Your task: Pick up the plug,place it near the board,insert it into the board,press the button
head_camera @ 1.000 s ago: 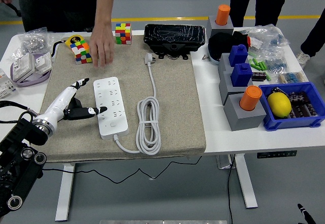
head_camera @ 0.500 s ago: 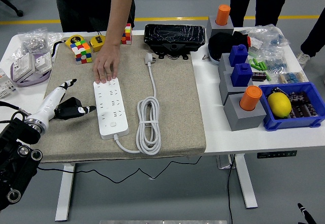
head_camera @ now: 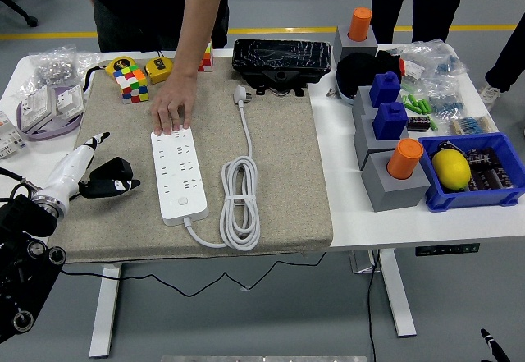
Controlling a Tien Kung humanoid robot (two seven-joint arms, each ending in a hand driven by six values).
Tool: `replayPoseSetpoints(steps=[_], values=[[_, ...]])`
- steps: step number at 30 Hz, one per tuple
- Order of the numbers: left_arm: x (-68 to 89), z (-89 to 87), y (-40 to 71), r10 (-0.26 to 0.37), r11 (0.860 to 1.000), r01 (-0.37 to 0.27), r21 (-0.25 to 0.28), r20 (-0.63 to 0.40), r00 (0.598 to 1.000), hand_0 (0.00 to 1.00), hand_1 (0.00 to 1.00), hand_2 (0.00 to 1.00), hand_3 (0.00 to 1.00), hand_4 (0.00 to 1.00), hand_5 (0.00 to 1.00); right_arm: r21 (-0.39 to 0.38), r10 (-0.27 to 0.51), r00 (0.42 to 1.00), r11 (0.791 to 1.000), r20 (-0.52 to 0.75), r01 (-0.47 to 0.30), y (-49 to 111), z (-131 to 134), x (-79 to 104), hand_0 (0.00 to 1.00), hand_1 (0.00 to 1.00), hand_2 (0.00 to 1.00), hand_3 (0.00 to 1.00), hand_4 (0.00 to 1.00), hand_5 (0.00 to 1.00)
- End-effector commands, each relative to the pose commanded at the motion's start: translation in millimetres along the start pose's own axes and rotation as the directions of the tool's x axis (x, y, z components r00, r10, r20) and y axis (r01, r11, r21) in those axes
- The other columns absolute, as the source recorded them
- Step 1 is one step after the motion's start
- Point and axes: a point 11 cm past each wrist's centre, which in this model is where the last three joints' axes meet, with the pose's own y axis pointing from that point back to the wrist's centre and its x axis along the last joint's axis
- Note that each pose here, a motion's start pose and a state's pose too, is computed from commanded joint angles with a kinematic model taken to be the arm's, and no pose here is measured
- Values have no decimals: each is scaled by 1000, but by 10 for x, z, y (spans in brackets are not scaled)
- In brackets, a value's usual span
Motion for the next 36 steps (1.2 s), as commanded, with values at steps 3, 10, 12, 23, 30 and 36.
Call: replayPoseSetpoints(steps=[3,10,12,23,30,36], values=[[-4,-14,-5,6,1000,-6,4,4,1000,905,923,887,923,998,257,-1,1,1000,1000,1,-1,0,2,5,827,767,749,789,998,998],[-8,-67,-15,28,999,-28,17,18,999,717,686,643,711,998,237,-1,0,1000,1000,1,0,0,10,3,824,767,749,788,998,998],[-7,-76,-17,33,999,-33,19,25,999,717,686,643,711,998,237,-2,0,1000,1000,1,0,0,12,4,824,767,749,788,998,998],[9,-106,-64,101,995,-102,17,69,993,573,624,575,628,998,244,3,0,1000,1000,3,0,0,-13,6,824,766,749,788,998,998],[-19,-120,-70,101,995,-102,8,49,994,508,581,517,523,998,277,0,3,1000,1000,3,-3,0,1,15,824,767,749,788,998,998],[-7,-114,-67,118,993,-118,0,51,992,452,541,458,481,998,282,1,3,1000,1000,4,-3,0,-3,17,823,766,749,788,998,998]])
